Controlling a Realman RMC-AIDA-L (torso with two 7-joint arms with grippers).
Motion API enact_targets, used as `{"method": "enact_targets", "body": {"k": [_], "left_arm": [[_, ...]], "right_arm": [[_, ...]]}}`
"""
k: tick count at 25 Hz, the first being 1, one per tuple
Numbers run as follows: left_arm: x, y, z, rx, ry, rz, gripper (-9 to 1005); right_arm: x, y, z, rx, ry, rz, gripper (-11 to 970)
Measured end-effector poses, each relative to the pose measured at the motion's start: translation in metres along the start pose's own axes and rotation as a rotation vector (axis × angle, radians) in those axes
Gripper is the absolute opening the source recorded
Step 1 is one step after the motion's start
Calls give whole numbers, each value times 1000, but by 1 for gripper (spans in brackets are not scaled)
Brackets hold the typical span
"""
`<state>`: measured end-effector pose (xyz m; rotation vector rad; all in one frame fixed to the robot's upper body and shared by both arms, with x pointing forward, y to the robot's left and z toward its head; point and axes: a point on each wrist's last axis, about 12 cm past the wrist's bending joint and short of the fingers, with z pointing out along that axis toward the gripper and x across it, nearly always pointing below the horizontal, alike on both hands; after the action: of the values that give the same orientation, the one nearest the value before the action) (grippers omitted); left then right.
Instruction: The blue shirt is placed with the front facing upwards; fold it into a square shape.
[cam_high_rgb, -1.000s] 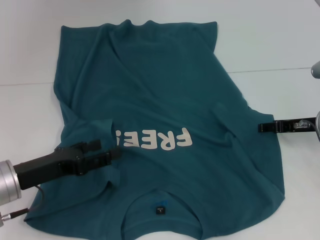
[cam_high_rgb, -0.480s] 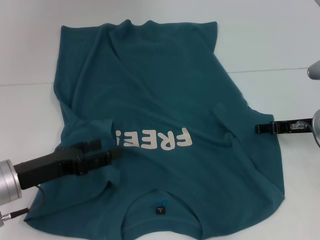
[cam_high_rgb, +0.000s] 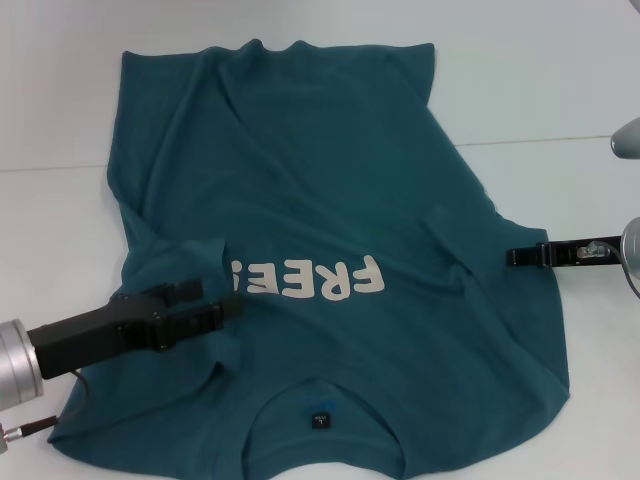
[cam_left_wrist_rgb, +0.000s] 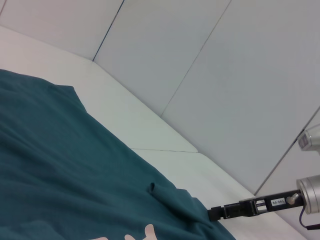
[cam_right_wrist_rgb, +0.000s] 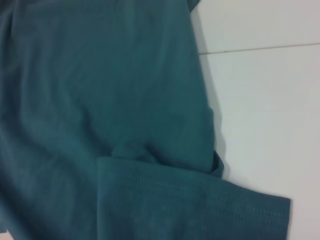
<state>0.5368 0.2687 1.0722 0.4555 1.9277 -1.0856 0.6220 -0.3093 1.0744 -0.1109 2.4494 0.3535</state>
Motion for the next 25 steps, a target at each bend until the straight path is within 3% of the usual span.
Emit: {"method": "enact_targets", "body": {"k": [9,15,19,25], "left_arm": [[0,0,0,0,0,0,887],[0,0,0,0,0,1,887],[0,0,0,0,0,1,887],[0,0,-1,-2,-1,2,888]], "right_arm": [[-1,1,0,-2,1,-3,658],[1,1,1,-3,5,-1,409],[1,2,1,-8,9,-1,167],[0,3,0,-16,11,-1,67]]}}
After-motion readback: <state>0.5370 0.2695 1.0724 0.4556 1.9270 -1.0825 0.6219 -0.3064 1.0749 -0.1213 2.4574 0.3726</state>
